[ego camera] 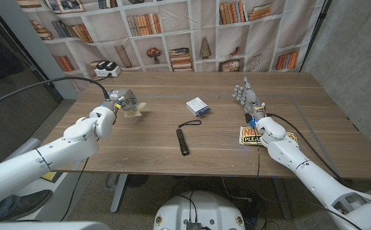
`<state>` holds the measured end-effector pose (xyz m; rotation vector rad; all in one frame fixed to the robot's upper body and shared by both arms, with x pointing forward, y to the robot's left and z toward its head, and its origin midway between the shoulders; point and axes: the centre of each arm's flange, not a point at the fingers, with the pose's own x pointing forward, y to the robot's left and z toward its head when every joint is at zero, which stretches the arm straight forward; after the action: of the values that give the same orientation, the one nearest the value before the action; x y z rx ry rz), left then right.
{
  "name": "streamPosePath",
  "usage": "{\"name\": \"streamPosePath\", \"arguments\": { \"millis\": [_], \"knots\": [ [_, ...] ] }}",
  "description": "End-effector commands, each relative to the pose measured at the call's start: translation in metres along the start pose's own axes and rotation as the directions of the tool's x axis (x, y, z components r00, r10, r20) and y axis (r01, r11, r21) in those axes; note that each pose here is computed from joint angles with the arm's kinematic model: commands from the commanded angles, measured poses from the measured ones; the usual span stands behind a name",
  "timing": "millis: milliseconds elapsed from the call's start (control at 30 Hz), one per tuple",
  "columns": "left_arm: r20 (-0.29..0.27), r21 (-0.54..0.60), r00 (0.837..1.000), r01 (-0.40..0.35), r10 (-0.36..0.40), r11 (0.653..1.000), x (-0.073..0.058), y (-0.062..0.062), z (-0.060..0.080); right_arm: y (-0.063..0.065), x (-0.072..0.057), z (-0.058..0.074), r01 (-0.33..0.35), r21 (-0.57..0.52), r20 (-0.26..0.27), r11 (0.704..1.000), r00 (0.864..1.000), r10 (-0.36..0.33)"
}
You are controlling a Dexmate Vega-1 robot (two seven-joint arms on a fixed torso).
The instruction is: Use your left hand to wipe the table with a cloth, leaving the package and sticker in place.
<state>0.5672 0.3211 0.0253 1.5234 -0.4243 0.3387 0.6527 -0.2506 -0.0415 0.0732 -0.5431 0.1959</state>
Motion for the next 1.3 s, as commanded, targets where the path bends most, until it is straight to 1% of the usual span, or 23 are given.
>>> {"name": "streamPosePath", "arguments": {
  "millis": [33,233,367,467,600,833,1067,1100,1300],
  "knots": [
    [0.123,0.022,0.992,0.005,-0.008,1.0,0.033,-0.003,0.031,-0.006,-0.007,0.005,0.024,0.0,0.02,1.0,1.0,-0.024],
    [0.176,0.027,0.984,0.028,-0.032,0.999,0.045,-0.011,0.046,-0.008,-0.009,0.008,0.035,0.0,0.027,0.999,0.999,-0.035],
    [0.211,0.018,0.977,0.04,-0.043,0.999,0.049,-0.019,0.055,-0.008,-0.009,0.007,0.043,-0.001,0.024,0.999,0.999,-0.043],
    [0.229,0.032,0.972,0.05,-0.056,0.998,0.051,-0.023,0.061,-0.007,-0.009,0.007,0.047,0.0,0.024,0.999,0.999,-0.047],
    [0.236,0.059,0.968,0.066,-0.079,0.996,0.054,-0.025,0.067,-0.008,-0.006,0.007,0.045,0.003,0.028,0.999,0.999,-0.045],
    [0.235,0.084,0.967,0.076,-0.094,0.994,0.056,-0.028,0.072,-0.008,-0.001,0.007,0.036,0.0,0.024,0.999,0.999,-0.036],
    [0.257,0.099,0.961,0.083,-0.106,0.992,0.06,-0.041,0.085,-0.01,0.004,0.01,0.039,-0.002,0.028,0.999,0.999,-0.039],
    [0.257,0.099,0.961,0.083,-0.106,0.992,0.06,-0.041,0.085,-0.01,0.004,0.01,0.039,-0.002,0.028,0.999,0.999,-0.038],
    [0.254,0.076,0.958,0.119,-0.134,0.99,0.057,-0.056,0.085,-0.01,0.006,0.009,0.039,0.001,0.028,0.999,0.999,-0.039]
  ]
}}
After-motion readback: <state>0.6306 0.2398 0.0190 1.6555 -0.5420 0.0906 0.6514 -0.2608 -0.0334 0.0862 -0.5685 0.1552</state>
